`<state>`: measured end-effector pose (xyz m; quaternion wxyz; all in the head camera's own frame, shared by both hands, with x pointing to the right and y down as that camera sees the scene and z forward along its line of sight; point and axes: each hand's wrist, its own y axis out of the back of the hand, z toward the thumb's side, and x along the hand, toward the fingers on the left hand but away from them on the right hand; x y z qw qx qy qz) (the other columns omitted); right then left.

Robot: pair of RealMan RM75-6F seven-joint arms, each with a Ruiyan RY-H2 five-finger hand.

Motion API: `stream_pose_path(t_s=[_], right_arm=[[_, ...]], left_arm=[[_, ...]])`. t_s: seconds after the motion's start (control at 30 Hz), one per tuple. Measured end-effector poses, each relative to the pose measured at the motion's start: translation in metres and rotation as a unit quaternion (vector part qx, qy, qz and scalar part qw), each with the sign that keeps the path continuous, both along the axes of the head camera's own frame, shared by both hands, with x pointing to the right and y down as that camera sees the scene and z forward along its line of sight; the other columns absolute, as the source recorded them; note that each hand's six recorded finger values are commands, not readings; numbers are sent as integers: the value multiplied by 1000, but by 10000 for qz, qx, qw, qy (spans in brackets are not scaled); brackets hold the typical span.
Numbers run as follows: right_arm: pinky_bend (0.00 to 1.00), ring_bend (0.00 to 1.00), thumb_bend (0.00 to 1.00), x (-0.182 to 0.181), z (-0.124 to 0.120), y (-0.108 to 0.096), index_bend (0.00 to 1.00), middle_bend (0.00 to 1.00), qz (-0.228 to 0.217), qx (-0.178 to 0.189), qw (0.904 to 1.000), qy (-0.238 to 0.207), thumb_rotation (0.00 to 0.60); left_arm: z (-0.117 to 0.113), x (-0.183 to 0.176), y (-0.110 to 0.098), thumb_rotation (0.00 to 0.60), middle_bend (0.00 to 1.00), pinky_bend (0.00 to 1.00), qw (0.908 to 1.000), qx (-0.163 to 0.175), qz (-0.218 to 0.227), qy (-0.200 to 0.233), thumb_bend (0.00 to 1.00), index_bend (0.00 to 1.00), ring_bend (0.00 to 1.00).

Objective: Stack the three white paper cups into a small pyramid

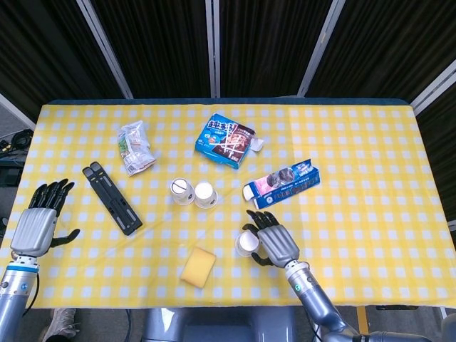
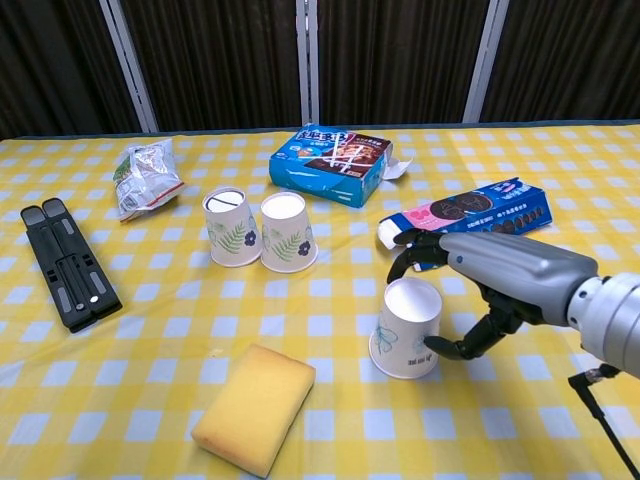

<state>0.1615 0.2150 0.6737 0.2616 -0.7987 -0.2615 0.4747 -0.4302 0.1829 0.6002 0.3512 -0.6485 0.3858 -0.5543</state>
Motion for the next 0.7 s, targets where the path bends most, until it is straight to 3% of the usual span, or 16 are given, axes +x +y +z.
stream_pose_path(t_s=[0.23, 0.5, 0.7], right_arm=[[2, 0, 343, -3, 5, 2, 413, 95, 63, 13, 10000, -34, 600], [6, 0, 343, -9, -1, 0, 425, 100, 53, 139, 9998, -113, 600], [5, 0, 340, -10, -13, -18, 423, 93, 84, 419, 9990, -110, 600]], left_arm=[[-2, 0, 0, 600, 0, 0, 10000, 37, -7, 39, 203, 0, 0], [-1, -1, -1, 600, 0, 0, 10000, 19, -18, 32, 203, 0, 0], [-2, -3, -1, 600, 0, 0, 10000, 51, -61, 53, 203, 0, 0]])
